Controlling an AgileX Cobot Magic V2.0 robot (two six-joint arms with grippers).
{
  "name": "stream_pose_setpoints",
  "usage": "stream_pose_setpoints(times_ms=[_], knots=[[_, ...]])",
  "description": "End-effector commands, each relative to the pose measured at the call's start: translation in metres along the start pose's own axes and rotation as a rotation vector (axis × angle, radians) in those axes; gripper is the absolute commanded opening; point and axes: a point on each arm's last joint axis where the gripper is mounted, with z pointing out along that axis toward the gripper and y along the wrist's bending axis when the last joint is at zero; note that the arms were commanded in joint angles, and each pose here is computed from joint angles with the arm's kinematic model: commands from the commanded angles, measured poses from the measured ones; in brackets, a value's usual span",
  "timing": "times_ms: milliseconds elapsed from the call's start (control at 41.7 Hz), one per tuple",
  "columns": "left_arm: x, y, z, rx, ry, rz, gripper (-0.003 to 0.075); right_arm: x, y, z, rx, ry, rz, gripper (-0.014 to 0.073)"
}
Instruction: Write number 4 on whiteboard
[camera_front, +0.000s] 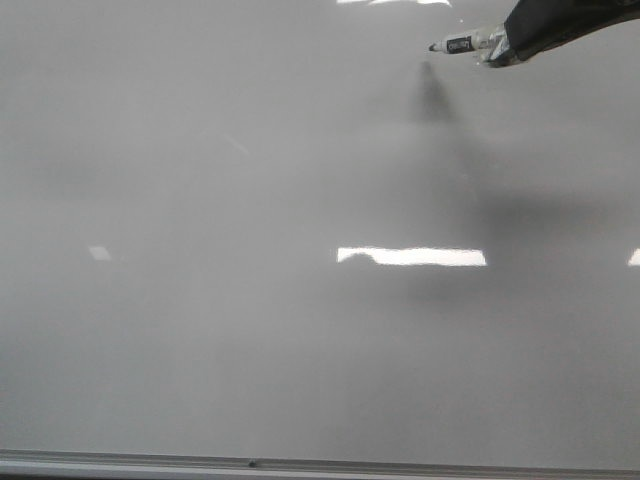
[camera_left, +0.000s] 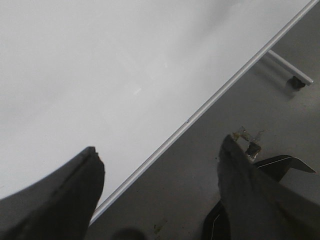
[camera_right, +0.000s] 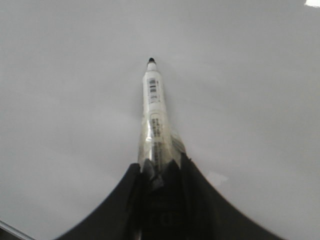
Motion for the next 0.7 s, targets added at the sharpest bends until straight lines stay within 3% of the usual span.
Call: stream_pose_setpoints(times_ms=[0, 264, 456, 672], knots=[[-0.010, 0.000, -0.010, -0.017, -0.095, -0.016, 0.0472, -0.021, 0.000, -0.007, 0.001, -0.132, -0.015, -0.0068], [-0.010, 0.000, -0.010, -0.015, -0.096, -0.018, 0.0472, -0.020, -0.001, 0.003, 0.006, -0.115, -0.014, -0.0068], [-0.010, 0.000, -0.010, -0.015, -0.096, -0.018, 0.0472, -0.007, 0.007, 0.004, -0.019, 0.020, -0.073, -0.0068], [-0.010, 0.000, -0.010, -0.014, -0.094, -0.017, 0.0472, -0.001, 0.010, 0.013, -0.030, 0.064, -0.090, -0.0068]])
